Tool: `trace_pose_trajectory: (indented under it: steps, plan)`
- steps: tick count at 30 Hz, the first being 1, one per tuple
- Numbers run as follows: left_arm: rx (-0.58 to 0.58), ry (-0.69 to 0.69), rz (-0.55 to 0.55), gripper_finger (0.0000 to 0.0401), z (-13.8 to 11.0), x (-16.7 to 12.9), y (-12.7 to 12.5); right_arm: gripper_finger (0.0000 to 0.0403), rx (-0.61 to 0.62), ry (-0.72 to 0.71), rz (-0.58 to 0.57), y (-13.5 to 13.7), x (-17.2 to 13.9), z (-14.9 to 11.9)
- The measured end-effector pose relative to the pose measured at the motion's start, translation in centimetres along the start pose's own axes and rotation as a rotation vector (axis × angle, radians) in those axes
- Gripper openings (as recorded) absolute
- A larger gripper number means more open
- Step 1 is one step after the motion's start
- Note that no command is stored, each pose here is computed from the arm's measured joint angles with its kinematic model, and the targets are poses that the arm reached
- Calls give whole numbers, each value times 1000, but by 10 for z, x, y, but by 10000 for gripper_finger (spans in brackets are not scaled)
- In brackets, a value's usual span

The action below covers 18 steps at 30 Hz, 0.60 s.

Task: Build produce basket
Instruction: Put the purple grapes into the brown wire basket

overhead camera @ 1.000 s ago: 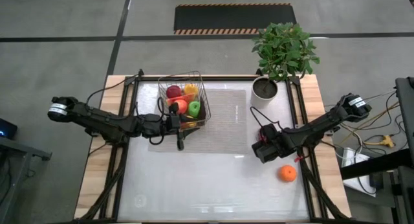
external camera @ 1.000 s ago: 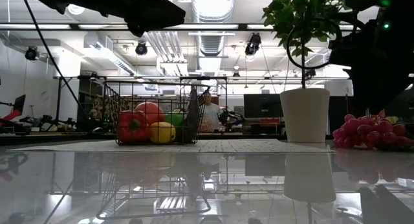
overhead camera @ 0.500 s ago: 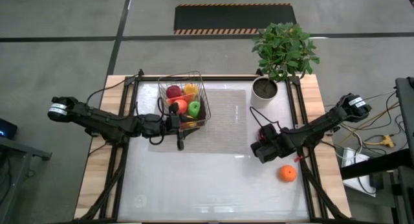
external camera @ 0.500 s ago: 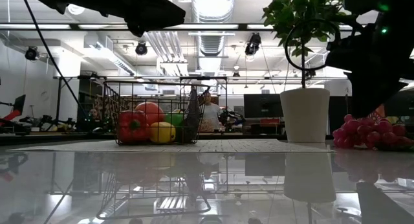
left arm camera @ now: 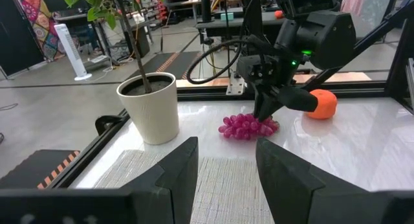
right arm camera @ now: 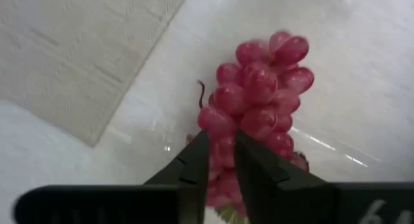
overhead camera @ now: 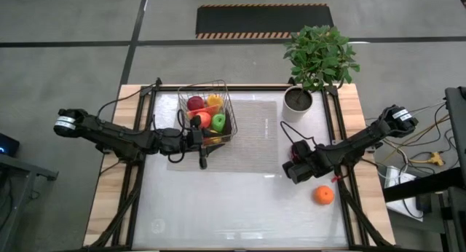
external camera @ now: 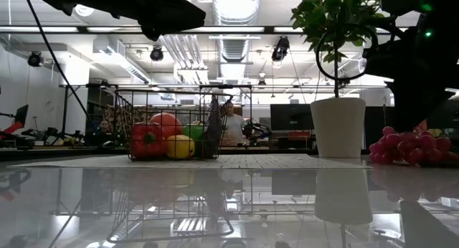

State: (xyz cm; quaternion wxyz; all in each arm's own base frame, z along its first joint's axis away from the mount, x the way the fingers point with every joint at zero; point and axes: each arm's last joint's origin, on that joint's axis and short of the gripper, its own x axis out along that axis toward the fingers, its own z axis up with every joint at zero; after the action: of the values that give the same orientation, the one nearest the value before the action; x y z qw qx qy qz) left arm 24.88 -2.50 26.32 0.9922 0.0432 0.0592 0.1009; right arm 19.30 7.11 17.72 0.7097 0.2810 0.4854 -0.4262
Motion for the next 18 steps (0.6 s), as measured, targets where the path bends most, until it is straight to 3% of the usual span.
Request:
trace_pose_trajectory:
  steps: [9,18]
  plan:
    - [0,0,0,139,0,0,0,177,-13,13,3,1,1,-1]
    - [0,1,0,139,0,0,0,206,-70,23,-100,9,21,-8]
